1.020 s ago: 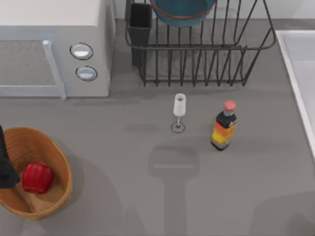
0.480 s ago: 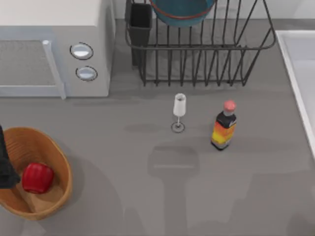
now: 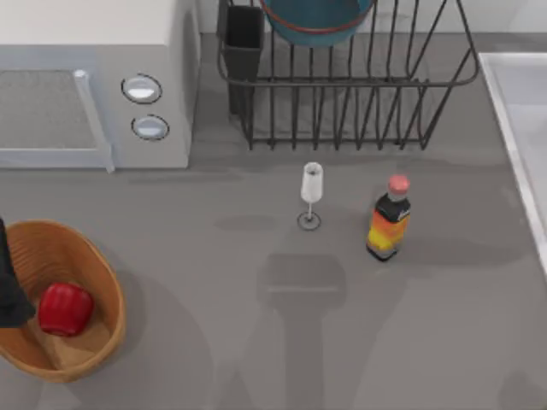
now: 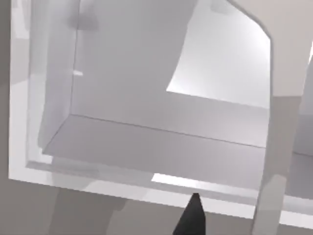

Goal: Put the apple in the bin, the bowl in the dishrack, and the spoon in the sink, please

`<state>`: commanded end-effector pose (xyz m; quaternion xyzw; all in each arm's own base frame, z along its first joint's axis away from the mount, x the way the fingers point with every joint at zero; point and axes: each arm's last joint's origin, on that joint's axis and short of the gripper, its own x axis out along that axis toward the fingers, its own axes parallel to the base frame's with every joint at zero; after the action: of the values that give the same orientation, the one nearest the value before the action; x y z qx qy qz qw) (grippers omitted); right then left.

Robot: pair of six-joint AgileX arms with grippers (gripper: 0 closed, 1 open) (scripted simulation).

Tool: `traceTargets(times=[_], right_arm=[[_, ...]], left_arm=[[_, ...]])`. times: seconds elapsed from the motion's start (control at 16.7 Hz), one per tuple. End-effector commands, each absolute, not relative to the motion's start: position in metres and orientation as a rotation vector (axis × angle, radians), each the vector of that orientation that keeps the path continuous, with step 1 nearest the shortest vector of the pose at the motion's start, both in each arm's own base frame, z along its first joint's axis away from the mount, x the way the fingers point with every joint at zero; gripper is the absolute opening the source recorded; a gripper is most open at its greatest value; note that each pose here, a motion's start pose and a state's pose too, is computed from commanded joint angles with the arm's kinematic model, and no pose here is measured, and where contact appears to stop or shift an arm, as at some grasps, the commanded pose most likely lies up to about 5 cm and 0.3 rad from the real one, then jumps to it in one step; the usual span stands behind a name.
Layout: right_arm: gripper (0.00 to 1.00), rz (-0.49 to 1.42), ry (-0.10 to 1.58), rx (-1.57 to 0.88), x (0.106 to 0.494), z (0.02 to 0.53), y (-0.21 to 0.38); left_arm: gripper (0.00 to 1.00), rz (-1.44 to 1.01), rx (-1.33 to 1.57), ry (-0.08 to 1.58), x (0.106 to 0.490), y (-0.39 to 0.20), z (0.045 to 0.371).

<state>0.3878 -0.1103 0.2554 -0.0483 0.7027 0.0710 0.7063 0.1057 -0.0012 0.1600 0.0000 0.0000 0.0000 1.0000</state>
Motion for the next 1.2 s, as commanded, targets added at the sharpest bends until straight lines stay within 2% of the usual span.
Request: traceTargets(times=[0.3,0.54,0.78,1.2], right_arm=[[0.0,0.128,1.461,-0.136,0.454,0.263,-0.103],[0.0,0.132,1.481,-0.128,0.488,0.229,-0.088],[0.0,0.137,1.522,-0.117,0.502,0.199,-0.073],[0.0,0.133,1.525,-0.11,0.503,0.195,-0.074]], left_arm=[[1.0,0.0,0.0,0.0,0.106,-0.001,0.16],[1.0,0.0,0.0,0.0,0.106,-0.001,0.16],[1.0,0.0,0.0,0.0,0.106,-0.001,0.16],[1.0,0.0,0.0,0.0,0.106,-0.001,0.16]])
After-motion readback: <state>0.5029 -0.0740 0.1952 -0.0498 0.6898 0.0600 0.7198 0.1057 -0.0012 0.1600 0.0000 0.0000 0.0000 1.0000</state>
